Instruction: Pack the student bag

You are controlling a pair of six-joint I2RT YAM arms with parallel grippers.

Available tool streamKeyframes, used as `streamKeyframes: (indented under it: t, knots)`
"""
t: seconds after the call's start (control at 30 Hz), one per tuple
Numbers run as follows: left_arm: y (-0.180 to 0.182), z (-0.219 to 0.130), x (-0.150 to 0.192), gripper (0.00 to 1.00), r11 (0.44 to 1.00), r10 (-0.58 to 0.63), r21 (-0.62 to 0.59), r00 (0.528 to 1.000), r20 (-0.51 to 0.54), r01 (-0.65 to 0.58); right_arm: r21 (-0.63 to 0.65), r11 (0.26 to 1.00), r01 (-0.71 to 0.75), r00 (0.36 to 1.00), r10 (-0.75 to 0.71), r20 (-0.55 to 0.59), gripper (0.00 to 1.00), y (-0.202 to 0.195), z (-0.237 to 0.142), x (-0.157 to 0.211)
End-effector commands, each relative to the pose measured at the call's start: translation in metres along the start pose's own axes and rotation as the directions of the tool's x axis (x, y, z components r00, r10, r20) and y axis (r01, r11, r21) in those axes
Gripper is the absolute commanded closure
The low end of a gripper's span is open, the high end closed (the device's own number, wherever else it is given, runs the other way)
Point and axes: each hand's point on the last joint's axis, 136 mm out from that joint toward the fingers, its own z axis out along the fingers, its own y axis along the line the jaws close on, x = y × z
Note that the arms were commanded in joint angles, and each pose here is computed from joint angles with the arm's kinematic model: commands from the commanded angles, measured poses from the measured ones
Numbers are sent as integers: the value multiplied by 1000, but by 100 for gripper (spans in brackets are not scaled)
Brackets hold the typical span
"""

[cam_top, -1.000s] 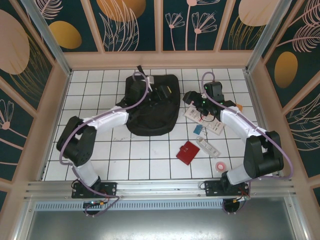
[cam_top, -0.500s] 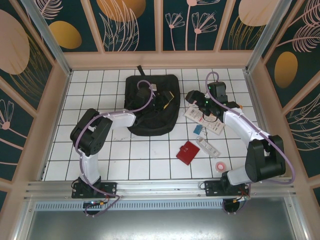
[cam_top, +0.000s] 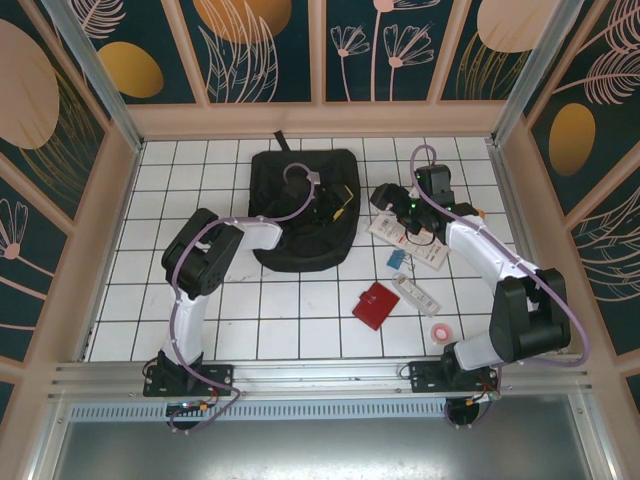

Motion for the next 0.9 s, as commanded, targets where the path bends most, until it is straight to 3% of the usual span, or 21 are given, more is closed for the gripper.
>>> streamKeyframes:
  t: [0.0, 0.3, 0.53, 0.7, 0.87]
  knots:
    - [-9, 10, 2, 48, 1000, 11, 27, 1000, -20, -10, -10, 1000, -7, 1000, 7, -27, 11, 0, 6, 2]
    - [14, 5, 3, 48, 998, 15, -61, 1000, 2, -15, -11, 1000, 4, 1000, -4, -18, 11, 5, 6, -2]
    - [31, 0, -1, 44, 977, 27, -211, 1000, 15, -23, 18, 1000, 6, 1000, -6, -28, 11, -3, 11, 4]
    - [27, 12, -1, 43, 985, 10, -175, 1000, 8, -8, 16, 1000, 15, 999, -14, -36, 11, -1, 14, 8]
    - [20, 26, -4, 49, 994, -19, -105, 1000, 10, 20, 9, 999, 37, 999, -37, -40, 11, 3, 12, 11]
